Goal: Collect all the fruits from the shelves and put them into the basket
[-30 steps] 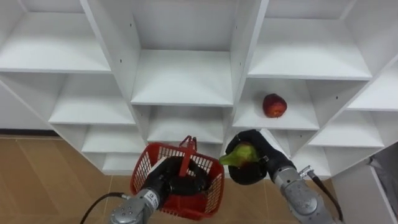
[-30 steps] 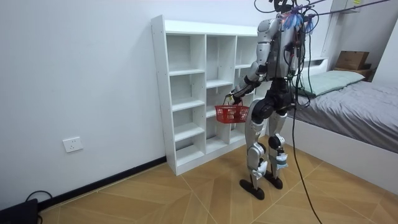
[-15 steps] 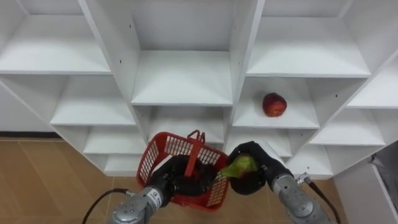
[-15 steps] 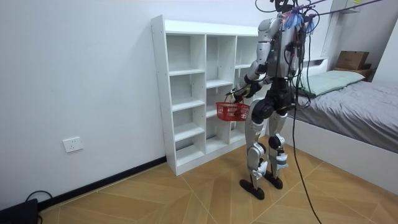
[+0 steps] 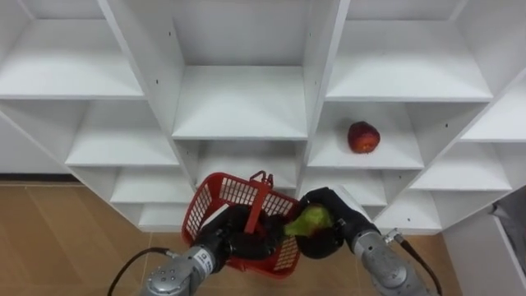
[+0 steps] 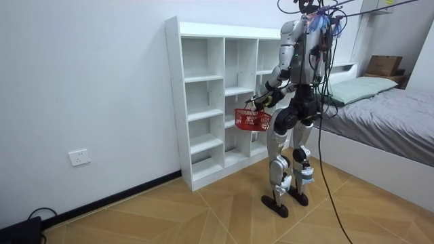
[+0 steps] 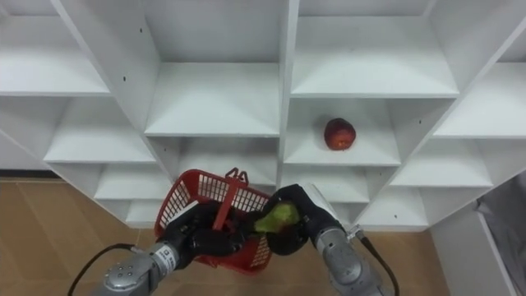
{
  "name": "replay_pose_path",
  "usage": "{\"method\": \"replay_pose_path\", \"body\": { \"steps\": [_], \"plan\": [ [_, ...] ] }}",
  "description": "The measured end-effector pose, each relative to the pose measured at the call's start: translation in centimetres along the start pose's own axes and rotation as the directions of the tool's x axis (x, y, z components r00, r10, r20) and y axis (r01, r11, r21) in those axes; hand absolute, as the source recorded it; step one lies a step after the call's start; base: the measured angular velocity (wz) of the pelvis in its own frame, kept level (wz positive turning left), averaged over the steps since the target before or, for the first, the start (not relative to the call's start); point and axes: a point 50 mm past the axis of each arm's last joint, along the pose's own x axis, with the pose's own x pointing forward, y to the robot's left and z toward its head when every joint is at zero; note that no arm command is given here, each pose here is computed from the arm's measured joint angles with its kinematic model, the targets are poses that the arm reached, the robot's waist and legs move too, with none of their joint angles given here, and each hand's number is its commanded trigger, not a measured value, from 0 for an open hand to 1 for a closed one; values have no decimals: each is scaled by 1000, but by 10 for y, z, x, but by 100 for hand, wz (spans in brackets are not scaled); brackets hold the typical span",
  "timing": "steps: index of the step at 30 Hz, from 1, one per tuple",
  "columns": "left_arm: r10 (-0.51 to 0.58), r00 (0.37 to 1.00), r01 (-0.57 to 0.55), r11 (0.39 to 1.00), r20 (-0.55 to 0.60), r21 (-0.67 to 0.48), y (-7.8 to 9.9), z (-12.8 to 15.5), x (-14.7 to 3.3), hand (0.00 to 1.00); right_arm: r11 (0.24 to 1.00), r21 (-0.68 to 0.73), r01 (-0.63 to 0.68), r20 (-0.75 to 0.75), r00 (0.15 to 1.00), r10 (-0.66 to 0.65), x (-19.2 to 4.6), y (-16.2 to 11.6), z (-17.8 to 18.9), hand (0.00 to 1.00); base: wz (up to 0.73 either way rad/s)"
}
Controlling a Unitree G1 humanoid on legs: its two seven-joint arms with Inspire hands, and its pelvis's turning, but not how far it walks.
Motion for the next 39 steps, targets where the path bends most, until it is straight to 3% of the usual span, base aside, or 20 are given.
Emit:
{"method": "replay_pose_path", "body": {
  "steps": [31,33,35,36,37,39],
  "plan": [
    [-60,998,60,998,6,31,-7,2,0,100,999,-19,-30,8,1000,30,1,7,3,100,0],
    [-60,998,60,998,6,31,-7,2,0,100,999,-19,-30,8,1000,30,1,7,3,92,0],
    [-60,998,60,998,6,31,-7,2,0,100,999,-19,-30,8,1000,30,1,7,3,51,0],
    [-60,998,60,998,5,32,-7,2,0,100,999,-20,-30,8,1000,30,1,7,3,20,0],
    [-60,998,60,998,5,32,-7,2,0,100,999,-21,-30,8,1000,31,1,7,3,0,0],
    [-62,998,62,998,5,32,-7,2,0,100,999,-40,-34,8,999,34,1,8,3,0,0]
  ]
}}
